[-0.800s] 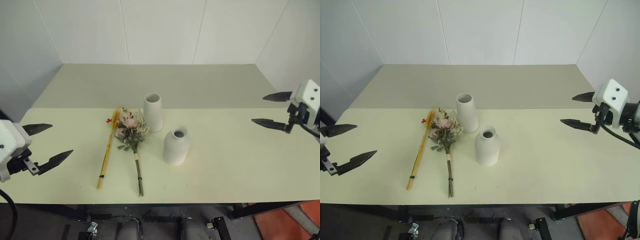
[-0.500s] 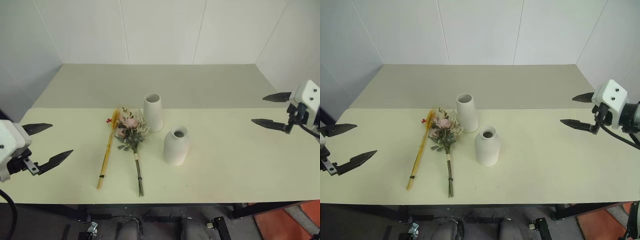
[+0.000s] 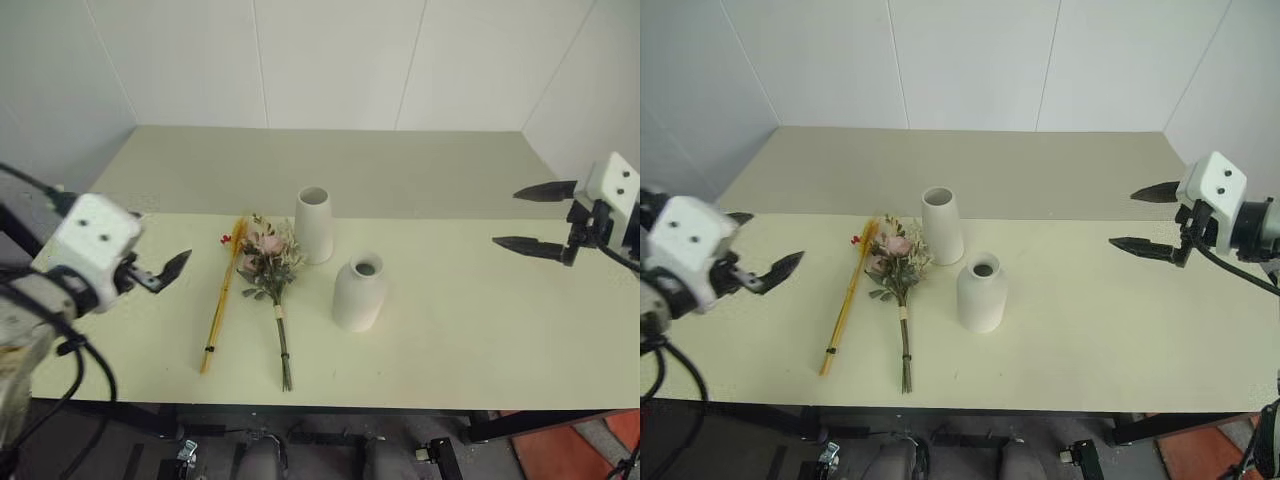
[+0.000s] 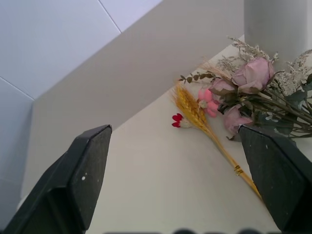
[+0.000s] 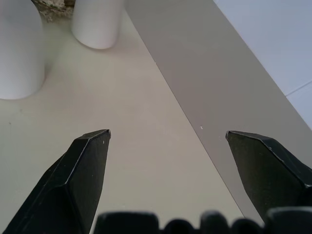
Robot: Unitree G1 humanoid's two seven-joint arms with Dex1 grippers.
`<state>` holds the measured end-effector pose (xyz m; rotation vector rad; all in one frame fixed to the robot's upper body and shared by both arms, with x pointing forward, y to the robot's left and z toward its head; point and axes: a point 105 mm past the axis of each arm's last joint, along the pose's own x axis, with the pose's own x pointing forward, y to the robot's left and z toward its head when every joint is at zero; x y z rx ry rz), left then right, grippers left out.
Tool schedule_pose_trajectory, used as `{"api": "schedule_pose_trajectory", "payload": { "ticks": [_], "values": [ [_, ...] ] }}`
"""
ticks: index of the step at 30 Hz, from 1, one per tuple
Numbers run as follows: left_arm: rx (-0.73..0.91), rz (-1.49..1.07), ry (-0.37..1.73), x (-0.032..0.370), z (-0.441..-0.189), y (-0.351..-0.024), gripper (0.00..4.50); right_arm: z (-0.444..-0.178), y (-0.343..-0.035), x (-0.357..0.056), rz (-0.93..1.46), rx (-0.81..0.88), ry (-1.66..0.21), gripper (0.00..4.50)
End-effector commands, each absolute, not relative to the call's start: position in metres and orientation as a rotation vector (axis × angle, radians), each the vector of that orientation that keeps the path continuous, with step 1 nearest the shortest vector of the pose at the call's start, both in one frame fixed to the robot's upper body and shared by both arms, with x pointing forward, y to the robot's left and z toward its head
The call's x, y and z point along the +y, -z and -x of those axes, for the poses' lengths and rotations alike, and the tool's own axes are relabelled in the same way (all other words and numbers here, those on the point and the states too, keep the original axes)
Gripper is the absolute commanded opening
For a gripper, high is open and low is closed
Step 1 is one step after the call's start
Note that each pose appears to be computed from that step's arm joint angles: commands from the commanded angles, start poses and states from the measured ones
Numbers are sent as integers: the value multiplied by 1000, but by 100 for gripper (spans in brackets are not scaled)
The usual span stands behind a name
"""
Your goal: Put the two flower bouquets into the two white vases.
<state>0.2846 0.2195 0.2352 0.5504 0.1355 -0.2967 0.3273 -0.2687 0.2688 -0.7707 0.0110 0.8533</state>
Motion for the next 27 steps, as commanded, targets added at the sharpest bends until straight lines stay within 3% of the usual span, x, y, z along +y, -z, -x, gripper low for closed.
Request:
{"api": "schedule_pose_trajectory", "payload": {
  "ticks": [1,6,11,16,25,27],
  "values": [
    [308,-445,215,217,-303,-215,450,-320,-291,-262,812,-61,-858,447],
    [529,-274,157,219,-327,-195,450,-319,-289,-258,815,-66,-865,447],
    [604,-214,268,202,-334,-188,450,-320,-284,-260,823,-59,-845,447],
    [792,-225,251,211,-337,-158,450,-315,-286,-251,842,-81,-870,447],
    [923,-190,254,198,-349,-137,450,-311,-283,-260,852,-55,-832,447],
    [938,-174,240,197,-351,-133,411,-311,-284,-261,850,-54,-826,450]
  ]
}}
